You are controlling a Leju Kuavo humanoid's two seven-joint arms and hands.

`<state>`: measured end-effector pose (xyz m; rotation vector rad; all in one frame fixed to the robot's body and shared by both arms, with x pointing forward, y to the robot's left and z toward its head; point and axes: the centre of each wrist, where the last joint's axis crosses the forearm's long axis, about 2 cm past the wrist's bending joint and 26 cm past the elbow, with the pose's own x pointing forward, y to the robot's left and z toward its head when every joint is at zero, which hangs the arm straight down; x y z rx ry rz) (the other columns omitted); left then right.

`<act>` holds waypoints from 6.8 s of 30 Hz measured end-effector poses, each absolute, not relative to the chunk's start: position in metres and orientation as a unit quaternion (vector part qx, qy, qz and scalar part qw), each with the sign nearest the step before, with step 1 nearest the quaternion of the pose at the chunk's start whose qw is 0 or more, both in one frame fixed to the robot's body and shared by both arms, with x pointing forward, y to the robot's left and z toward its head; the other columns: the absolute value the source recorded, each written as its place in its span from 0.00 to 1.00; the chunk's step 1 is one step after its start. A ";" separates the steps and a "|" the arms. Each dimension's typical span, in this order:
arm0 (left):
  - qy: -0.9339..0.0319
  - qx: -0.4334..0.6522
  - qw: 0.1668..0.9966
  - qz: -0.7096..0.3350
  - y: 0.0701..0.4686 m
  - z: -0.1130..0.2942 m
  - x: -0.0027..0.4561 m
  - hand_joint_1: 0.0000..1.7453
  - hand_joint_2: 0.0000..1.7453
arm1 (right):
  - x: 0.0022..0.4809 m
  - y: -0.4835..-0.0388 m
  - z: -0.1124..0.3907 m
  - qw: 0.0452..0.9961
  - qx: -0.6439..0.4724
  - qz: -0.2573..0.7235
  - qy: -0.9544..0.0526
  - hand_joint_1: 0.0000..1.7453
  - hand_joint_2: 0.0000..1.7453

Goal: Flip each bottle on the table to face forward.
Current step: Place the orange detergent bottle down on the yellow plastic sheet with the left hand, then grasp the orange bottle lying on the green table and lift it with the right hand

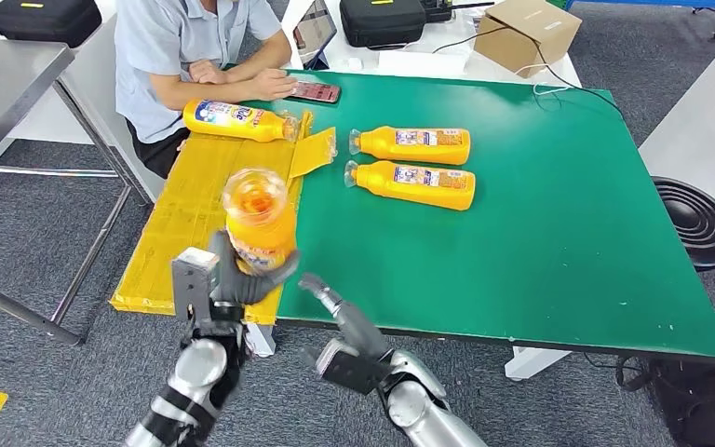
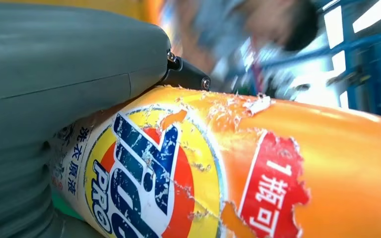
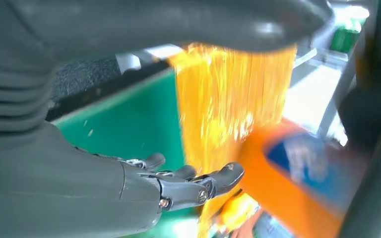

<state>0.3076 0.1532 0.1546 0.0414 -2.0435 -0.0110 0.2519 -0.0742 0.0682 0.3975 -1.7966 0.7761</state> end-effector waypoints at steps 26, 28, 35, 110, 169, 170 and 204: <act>-0.622 0.252 0.605 -0.429 0.218 0.168 0.439 1.00 1.00 | 0.242 -0.032 0.080 0.532 0.237 0.355 -0.731 0.00 0.00; -0.597 0.242 0.620 -0.448 0.220 0.165 0.440 0.97 1.00 | 0.241 -0.029 0.080 0.532 0.243 0.355 -0.729 0.00 0.00; -0.544 0.217 0.658 -0.473 0.230 0.153 0.439 0.03 1.00 | 0.239 -0.025 0.080 0.537 0.254 0.350 -0.725 0.00 0.00; -0.848 -0.003 0.528 0.043 0.166 0.124 0.233 0.00 1.00 | 0.244 -0.237 0.086 0.449 -0.466 0.230 -0.727 0.00 1.00; -0.792 -0.256 0.554 0.013 0.116 0.150 0.271 0.00 1.00 | 0.356 -0.272 0.055 0.568 -0.450 0.358 -0.588 0.00 1.00; -0.791 -0.259 0.554 0.012 0.115 0.151 0.272 0.00 1.00 | 0.357 -0.272 0.055 0.563 -0.443 0.363 -0.596 0.00 1.00; -0.775 -0.309 0.551 0.022 0.107 0.162 0.293 0.00 1.00 | 0.383 -0.254 0.071 0.639 -0.377 0.502 -0.444 0.80 1.00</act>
